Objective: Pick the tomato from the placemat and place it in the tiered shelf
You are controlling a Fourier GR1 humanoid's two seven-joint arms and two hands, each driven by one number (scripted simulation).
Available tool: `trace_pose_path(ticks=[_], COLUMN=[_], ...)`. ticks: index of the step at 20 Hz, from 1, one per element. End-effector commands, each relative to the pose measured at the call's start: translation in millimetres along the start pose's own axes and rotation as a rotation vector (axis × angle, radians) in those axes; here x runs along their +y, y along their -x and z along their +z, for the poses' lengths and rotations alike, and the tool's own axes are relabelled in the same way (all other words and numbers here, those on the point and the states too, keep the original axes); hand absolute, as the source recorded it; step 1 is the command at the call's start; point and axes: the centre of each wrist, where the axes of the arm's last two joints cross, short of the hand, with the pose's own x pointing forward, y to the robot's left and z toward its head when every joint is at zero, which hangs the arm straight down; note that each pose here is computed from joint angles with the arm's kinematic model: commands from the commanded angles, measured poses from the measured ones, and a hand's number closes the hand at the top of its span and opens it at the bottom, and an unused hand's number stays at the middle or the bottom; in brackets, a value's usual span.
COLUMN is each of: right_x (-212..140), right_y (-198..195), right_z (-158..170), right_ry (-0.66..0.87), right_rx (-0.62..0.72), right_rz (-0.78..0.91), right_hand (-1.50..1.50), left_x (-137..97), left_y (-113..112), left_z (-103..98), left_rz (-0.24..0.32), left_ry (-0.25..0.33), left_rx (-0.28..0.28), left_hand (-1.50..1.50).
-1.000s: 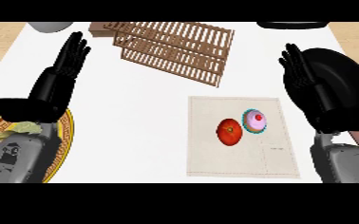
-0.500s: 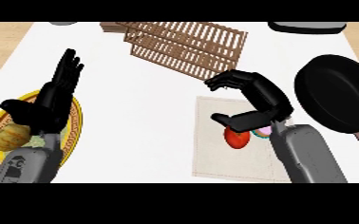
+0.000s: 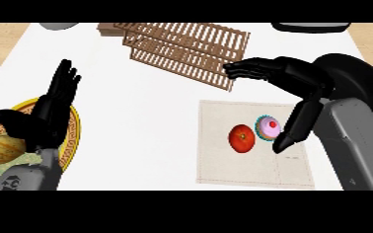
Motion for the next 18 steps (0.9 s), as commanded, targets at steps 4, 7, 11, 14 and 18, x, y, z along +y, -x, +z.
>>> trace_pose_path(ticks=[4, 7, 11, 14, 18], right_x=[7.6, 20.3, 58.3, 68.5, 105.6], right_y=[-69.1, -120.6, -119.9, -110.2, -88.8], right_z=[-6.1, -19.6, -30.1, -23.4, -43.5], right_ry=[-0.332, -0.317, -0.333, -0.301, -0.290], right_rx=[0.164, 0.204, 0.293, 0.377, 0.401], right_rz=[0.373, 0.663, 0.853, 0.919, 0.964], right_hand=[-1.50, -1.50, -1.50, -1.50, -1.50], left_x=[-6.9, -7.8, 3.6, 12.4, 2.5], left_y=[2.8, 6.0, 3.6, -4.0, -8.5], left_z=[6.9, 9.5, 11.7, 9.2, 6.9], left_rz=[-0.004, -0.023, -0.005, -0.014, -0.001], left_ry=[-0.024, -0.025, -0.031, -0.023, -0.019], left_rx=[0.016, 0.015, 0.004, 0.007, 0.014], left_hand=[0.00, 0.00, 0.00, 0.00, 0.00])
